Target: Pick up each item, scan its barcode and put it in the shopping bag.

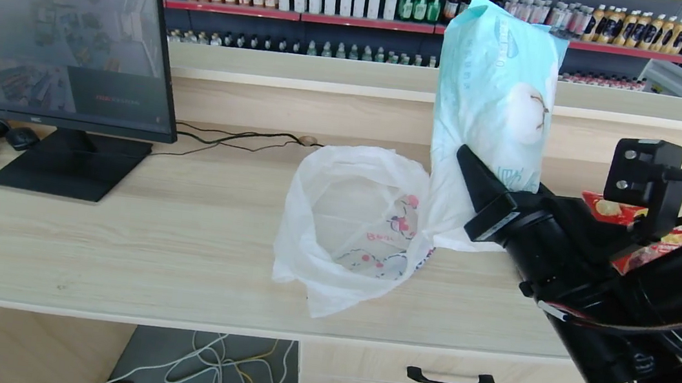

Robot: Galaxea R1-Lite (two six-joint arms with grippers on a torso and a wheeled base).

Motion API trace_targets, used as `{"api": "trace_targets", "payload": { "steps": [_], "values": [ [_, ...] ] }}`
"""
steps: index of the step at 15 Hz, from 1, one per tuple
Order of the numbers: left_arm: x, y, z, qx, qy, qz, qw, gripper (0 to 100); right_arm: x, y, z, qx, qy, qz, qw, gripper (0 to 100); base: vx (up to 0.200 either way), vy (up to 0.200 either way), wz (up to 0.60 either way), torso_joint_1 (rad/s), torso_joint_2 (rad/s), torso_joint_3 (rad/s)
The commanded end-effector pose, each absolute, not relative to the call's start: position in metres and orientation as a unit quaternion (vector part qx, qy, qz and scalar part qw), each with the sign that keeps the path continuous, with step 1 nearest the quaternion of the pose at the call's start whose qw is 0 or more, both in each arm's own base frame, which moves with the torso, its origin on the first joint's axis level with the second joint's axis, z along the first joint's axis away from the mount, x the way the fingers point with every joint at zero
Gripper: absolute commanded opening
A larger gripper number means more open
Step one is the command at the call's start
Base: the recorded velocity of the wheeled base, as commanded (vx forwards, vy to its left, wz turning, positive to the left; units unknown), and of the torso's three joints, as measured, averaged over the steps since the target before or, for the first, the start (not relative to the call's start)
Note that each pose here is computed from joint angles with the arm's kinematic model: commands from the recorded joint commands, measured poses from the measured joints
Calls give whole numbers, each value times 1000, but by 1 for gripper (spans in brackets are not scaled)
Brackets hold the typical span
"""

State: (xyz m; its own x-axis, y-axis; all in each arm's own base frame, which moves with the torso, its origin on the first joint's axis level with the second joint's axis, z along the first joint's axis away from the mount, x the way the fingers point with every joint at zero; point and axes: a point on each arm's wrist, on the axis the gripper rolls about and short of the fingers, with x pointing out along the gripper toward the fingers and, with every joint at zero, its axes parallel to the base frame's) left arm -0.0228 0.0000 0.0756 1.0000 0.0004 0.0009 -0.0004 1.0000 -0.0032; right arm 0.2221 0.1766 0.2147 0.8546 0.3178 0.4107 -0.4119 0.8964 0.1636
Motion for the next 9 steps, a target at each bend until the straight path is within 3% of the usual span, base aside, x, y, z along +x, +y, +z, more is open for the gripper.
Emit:
{"api": "trace_targets", "payload": {
  "steps": [1, 9],
  "values": [
    [-23, 0, 76, -2, 0, 1, 1000, 100, 235, 193, 203, 121, -176, 198, 957, 0, 0, 0, 0, 0, 0, 0],
    [-23, 0, 76, -2, -1, 1, 1000, 100, 280, 231, 168, 199, -138, 155, 958, 0, 0, 0, 0, 0, 0, 0]
  ]
}}
